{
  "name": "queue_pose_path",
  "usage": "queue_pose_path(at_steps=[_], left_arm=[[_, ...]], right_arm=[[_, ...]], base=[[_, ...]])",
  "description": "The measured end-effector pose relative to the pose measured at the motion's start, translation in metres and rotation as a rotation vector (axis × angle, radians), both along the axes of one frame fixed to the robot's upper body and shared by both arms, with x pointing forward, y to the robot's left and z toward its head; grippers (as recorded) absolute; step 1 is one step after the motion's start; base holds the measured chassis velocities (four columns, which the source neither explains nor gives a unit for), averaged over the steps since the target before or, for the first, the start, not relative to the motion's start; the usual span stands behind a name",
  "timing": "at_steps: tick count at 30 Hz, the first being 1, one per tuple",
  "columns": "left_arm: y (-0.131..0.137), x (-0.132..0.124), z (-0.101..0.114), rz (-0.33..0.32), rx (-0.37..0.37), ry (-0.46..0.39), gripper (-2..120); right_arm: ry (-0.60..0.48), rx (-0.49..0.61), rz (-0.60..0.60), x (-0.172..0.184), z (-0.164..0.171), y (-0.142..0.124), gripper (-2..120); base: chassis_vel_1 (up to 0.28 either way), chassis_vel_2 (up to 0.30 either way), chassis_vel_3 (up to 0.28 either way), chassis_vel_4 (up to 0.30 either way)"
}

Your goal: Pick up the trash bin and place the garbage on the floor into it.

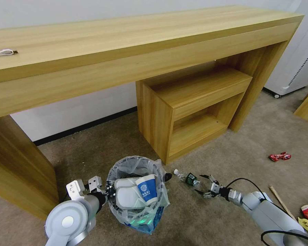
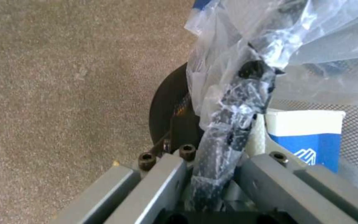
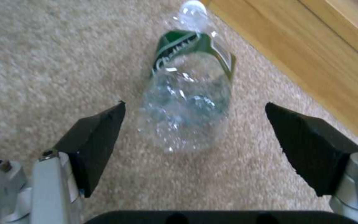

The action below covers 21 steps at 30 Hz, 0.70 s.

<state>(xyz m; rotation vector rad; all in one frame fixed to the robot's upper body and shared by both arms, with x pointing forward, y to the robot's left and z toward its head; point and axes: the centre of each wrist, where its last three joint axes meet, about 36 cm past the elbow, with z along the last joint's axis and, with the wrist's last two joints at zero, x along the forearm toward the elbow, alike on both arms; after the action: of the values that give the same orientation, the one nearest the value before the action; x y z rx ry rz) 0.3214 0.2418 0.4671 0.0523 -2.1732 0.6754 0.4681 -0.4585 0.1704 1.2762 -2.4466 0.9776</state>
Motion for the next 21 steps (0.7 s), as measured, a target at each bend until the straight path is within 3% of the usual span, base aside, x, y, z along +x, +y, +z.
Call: queue_pose_path(at_steps=[21], left_arm=[[-0.001, -0.002, 0.001, 0.005, -0.002, -0.004, 0]], right_arm=[[-0.019, 0.021, -0.027, 0.006, -0.003, 0.01, 87]], base=[[0.0, 0.0, 0.0, 0.0]])
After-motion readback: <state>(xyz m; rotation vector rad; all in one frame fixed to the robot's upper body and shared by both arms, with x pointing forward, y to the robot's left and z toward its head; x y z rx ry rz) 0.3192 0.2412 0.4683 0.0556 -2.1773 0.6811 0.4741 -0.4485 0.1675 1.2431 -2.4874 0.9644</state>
